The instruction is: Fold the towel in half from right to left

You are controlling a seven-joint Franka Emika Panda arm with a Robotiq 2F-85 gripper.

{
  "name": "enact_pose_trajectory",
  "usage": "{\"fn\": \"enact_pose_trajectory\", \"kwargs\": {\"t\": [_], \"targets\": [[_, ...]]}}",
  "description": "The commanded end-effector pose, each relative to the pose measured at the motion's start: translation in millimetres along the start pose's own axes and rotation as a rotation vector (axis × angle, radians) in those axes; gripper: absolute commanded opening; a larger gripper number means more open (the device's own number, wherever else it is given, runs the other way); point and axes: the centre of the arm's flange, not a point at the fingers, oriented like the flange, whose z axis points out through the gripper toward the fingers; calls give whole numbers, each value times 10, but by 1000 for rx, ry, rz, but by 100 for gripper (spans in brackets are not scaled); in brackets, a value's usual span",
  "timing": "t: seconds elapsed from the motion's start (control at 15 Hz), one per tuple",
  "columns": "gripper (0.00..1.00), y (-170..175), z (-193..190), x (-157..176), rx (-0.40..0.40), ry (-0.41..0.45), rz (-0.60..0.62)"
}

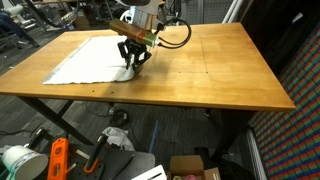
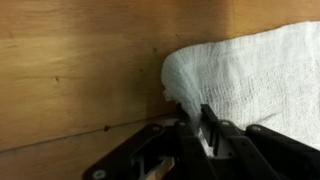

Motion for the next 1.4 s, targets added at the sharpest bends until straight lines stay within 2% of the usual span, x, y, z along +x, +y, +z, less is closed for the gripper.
{"fn": "enact_pose_trajectory", "kwargs": {"t": [0.0,0.33,0.6,0.93,1.33], "targets": [[9,-90,-81,39,-27,2,-20],[14,-353,-123,65,-42,24,-37],[11,-621,-84,111,-59,57,-49],[14,-874,-28,141,-79,89,-56],[12,-1144,-9,58,-85,118,-68]]}}
